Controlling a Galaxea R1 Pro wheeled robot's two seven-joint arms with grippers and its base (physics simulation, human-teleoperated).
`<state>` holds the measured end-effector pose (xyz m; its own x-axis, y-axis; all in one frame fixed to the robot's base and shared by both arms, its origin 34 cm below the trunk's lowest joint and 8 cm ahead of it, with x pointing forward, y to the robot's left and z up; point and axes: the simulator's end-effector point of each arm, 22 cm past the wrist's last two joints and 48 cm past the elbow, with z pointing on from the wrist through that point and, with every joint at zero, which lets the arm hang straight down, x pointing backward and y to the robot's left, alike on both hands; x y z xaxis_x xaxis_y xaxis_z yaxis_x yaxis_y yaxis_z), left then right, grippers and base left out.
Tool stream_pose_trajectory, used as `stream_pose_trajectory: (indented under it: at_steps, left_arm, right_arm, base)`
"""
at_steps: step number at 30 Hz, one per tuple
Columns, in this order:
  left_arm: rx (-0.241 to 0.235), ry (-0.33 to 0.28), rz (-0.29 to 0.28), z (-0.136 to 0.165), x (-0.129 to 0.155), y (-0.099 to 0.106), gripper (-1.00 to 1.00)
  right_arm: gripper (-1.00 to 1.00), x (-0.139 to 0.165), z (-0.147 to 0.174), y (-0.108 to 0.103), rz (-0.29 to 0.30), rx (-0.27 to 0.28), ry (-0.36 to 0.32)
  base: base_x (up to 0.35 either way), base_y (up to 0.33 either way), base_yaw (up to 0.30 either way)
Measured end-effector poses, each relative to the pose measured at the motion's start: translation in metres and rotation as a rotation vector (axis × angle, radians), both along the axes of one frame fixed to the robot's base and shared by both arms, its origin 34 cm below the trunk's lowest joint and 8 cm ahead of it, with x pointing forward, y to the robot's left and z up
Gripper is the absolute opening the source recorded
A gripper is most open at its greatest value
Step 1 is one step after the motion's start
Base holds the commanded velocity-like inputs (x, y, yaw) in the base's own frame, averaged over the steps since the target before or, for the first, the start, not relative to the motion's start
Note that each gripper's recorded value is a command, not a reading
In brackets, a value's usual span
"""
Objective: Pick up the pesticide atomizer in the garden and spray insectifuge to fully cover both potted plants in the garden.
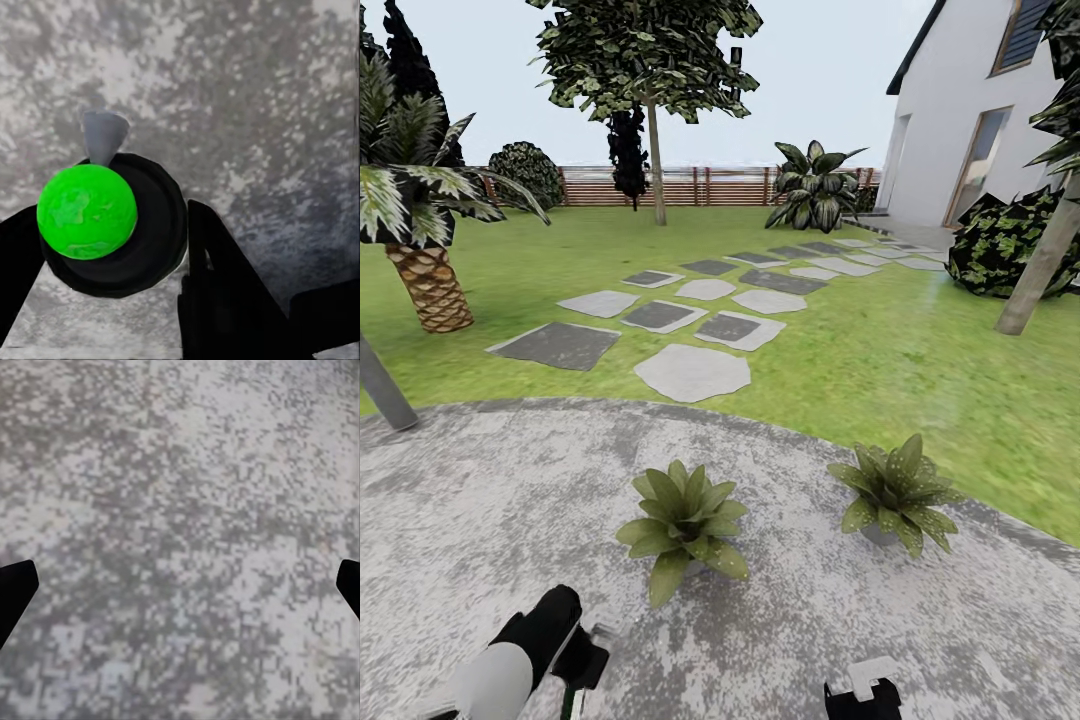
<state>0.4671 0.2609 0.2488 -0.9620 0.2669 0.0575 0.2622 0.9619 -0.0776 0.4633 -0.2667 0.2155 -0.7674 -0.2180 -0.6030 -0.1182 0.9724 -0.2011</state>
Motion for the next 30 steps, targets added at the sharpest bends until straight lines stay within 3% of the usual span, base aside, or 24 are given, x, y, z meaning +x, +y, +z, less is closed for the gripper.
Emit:
stream_pose_trajectory:
  at_steps: [3,7,10,16,20,23,30]
  left_arm:
    - [-0.076,0.024,0.022,0.015,0.012,-0.017,-1.0]
    - [-0.126,-0.006,0.016,0.032,0.041,-0.035,-1.0]
    - [-0.121,-0.019,0.017,0.043,0.057,-0.034,-1.0]
    - [-0.091,0.014,0.028,0.043,0.05,-0.02,-1.0]
    - [-0.062,0.026,-0.034,0.041,0.045,-0.024,-1.0]
    - [-0.074,0.03,-0.068,0.041,0.043,-0.042,-1.0]
    - [-0.071,0.029,-0.084,0.04,0.042,-0.043,-1.0]
  right_arm:
    - [1.0,0.0,0.0,-0.001,-0.001,0.0,0.0]
    - [1.0,0.0,0.0,-0.001,-0.001,-0.001,0.0]
    - [1.0,0.0,0.0,-0.001,-0.001,-0.001,0.0]
    - [1.0,0.0,0.0,0.0,0.0,-0.001,0.0]
    - [1.0,0.0,0.0,0.0,0.0,-0.001,0.0]
    - [1.0,0.0,0.0,0.0,0.0,-0.001,0.0]
    - [1.0,0.0,0.0,0.0,0.0,0.0,0.0]
  base:
    - [0.0,0.0,0.0]
    - [0.0,0.0,0.0]
    - [0.0,0.0,0.0]
    - [0.0,0.0,0.0]
    - [0.0,0.0,0.0]
    - [0.0,0.0,0.0]
    - [0.0,0.0,-0.011]
